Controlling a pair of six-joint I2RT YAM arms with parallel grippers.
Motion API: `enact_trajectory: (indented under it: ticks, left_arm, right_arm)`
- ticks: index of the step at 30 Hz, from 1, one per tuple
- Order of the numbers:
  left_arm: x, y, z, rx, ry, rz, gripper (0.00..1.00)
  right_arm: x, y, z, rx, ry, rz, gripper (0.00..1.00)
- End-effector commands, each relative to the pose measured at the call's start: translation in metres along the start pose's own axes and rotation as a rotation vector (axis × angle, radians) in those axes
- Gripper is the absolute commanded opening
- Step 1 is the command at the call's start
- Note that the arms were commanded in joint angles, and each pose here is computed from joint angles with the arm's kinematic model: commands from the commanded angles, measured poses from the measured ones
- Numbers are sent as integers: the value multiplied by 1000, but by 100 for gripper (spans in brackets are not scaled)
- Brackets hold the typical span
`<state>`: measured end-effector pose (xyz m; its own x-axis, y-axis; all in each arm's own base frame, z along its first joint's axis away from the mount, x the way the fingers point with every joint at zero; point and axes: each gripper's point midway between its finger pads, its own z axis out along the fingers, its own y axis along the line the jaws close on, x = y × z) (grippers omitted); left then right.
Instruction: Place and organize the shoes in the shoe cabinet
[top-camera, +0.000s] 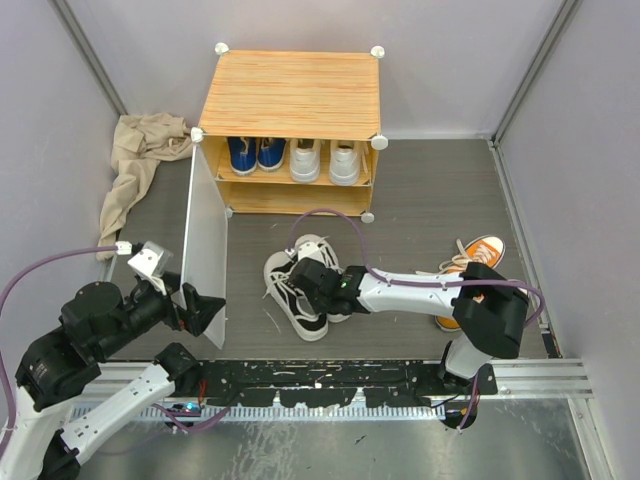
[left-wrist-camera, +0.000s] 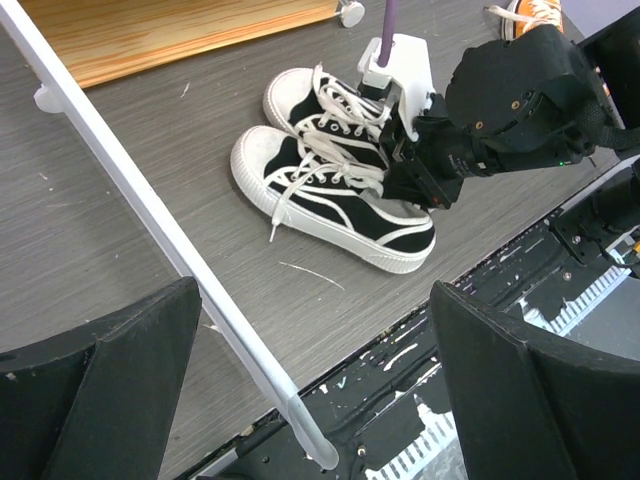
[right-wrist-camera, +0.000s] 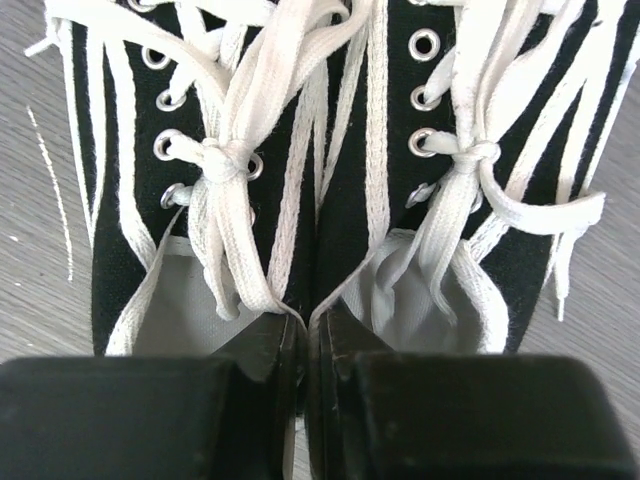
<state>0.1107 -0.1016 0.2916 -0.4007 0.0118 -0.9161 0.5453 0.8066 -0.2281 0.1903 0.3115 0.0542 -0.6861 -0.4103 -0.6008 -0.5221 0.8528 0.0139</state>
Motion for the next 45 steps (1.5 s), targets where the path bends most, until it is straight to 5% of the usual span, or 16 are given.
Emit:
enact_trajectory:
  ticks: [1, 9, 30, 32, 37, 45]
  left_arm:
    - [-17, -2, -5, 0, -42, 20, 98]
    - [-16, -1, -5, -3, -32, 20, 98]
    - [-11, 0, -8, -12, -23, -11, 98]
    - [-11, 1, -10, -14, -26, -13, 98]
    - [-11, 2, -12, -20, -28, -14, 98]
    - [-11, 1, -10, -16, -24, -7, 98]
  right_arm:
    - [-88, -9, -45, 24, -242, 50, 7]
    - [-163, -52, -47, 6, -387, 166, 8]
    - [-254, -135, 26, 112, -563, 252, 8]
    - [-248, -144, 34, 153, -554, 275, 12]
    - [-226, -157, 44, 233, -499, 319, 53]
    - [-216, -126, 19, 94, -499, 300, 68]
